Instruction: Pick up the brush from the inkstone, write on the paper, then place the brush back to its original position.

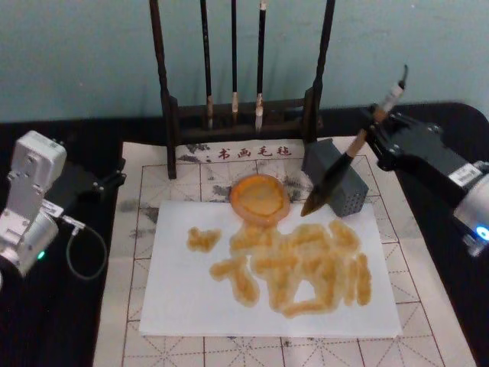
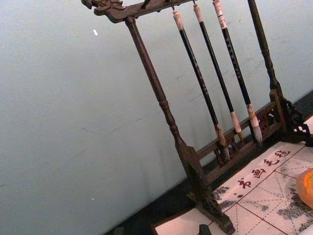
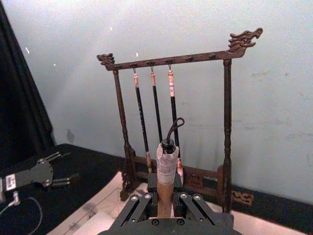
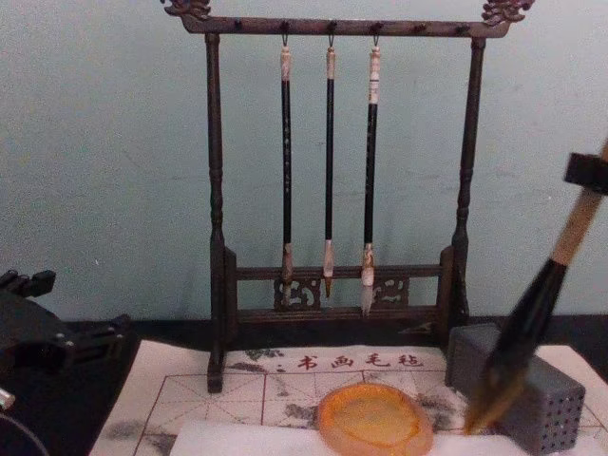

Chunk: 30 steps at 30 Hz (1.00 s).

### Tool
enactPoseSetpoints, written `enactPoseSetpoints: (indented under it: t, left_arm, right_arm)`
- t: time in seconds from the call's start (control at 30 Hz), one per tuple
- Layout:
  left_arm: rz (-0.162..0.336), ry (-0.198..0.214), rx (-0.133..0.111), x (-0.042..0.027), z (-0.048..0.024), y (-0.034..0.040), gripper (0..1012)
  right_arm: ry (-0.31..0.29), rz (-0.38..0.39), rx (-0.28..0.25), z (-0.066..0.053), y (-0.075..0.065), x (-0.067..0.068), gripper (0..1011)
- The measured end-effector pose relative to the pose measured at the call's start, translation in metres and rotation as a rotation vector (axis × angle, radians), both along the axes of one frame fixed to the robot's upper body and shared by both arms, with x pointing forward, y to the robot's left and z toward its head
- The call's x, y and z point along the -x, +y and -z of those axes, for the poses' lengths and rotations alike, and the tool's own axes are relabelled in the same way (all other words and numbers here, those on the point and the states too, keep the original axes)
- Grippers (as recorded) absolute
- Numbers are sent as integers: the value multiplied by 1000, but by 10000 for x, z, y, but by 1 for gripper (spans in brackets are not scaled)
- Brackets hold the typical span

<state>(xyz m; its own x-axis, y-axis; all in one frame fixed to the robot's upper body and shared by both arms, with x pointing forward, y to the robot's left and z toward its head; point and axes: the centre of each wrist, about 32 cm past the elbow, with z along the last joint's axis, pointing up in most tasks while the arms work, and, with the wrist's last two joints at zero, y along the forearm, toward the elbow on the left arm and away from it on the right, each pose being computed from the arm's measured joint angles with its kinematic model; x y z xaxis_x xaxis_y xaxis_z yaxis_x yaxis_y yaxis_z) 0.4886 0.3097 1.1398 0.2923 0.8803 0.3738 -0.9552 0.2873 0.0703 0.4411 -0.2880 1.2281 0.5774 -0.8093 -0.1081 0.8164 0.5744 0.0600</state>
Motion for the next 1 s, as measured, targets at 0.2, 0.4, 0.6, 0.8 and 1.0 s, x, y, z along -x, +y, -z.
enactPoseSetpoints:
  t: [0.2,0.4,0.6,0.8,1.0]
  left_arm:
    - [0,0,0,0,0,0,1001]
    - [0,0,0,0,0,0,1001]
    - [0,0,0,0,0,0,1001]
    - [0,0,0,0,0,0,1001]
    - [0,0,0,0,0,0,1001]
  right_arm:
    - [16,-19,-7,-1,-80,193,181]
    - [33,-46,-21,18,-138,331,181]
    - [53,-84,-32,44,-198,445,181]
    - [80,-121,-33,82,-233,531,181]
    - [124,-153,-45,150,-237,581,181]
